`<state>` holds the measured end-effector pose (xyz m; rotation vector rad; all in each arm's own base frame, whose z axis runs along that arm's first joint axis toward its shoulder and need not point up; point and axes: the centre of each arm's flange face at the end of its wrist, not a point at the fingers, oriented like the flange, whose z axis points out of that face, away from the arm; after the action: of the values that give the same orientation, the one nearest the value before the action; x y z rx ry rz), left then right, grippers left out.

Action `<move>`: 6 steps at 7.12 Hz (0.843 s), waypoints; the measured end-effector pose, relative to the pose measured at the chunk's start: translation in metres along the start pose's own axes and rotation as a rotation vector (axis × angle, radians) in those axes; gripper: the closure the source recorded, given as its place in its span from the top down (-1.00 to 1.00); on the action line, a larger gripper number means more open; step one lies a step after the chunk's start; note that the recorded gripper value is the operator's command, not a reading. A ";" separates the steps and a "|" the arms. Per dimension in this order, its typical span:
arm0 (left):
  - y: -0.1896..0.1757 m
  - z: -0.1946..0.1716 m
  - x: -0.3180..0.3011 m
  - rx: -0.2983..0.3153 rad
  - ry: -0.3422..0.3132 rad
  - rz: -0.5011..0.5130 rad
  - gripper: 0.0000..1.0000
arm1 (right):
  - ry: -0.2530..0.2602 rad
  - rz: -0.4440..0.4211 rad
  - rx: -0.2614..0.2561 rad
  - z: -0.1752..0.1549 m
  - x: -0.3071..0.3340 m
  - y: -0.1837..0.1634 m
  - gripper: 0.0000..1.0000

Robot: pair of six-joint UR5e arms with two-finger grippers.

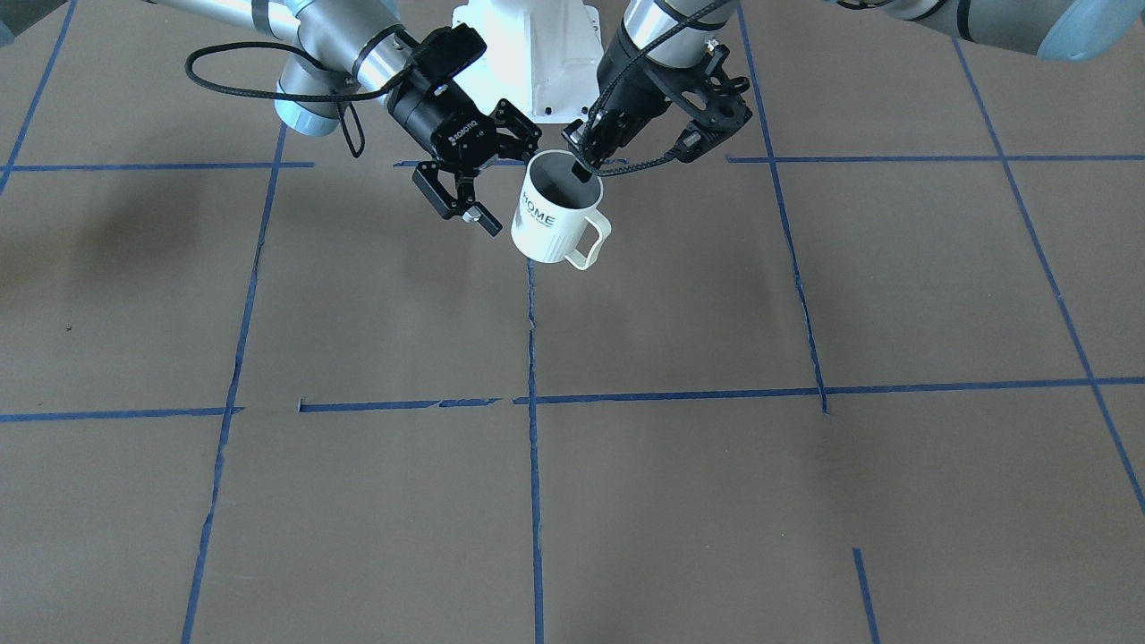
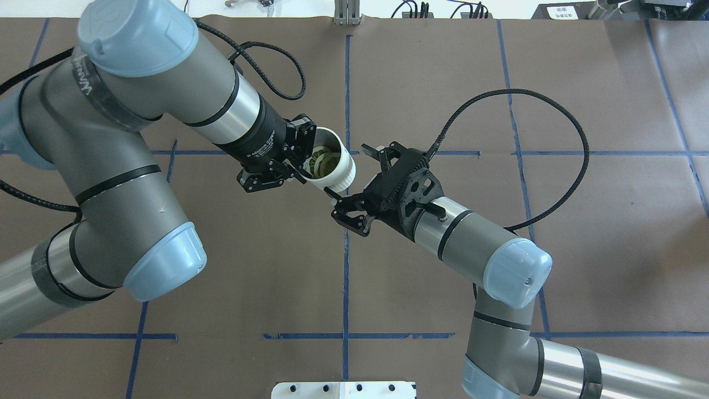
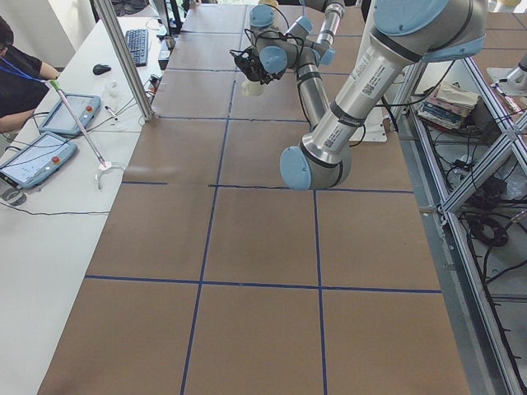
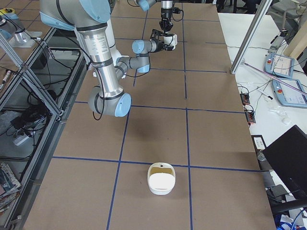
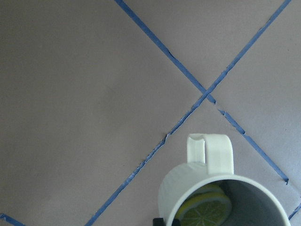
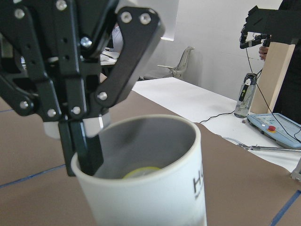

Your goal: Left arm hands cup to right arm to dump lemon

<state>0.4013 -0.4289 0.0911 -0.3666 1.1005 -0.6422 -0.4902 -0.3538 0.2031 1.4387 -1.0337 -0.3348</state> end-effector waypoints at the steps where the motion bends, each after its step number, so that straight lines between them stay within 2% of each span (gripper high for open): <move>1: 0.006 -0.004 0.001 -0.010 0.009 0.006 -1.00 | 0.003 -0.002 -0.002 0.001 0.000 0.001 0.97; 6: 0.014 -0.002 0.005 -0.023 0.015 0.014 -1.00 | -0.012 0.005 -0.002 0.003 -0.012 0.001 0.97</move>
<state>0.4050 -0.4213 0.0780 -0.3738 1.1249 -0.6210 -0.4996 -0.3463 0.1992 1.4341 -1.0461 -0.3415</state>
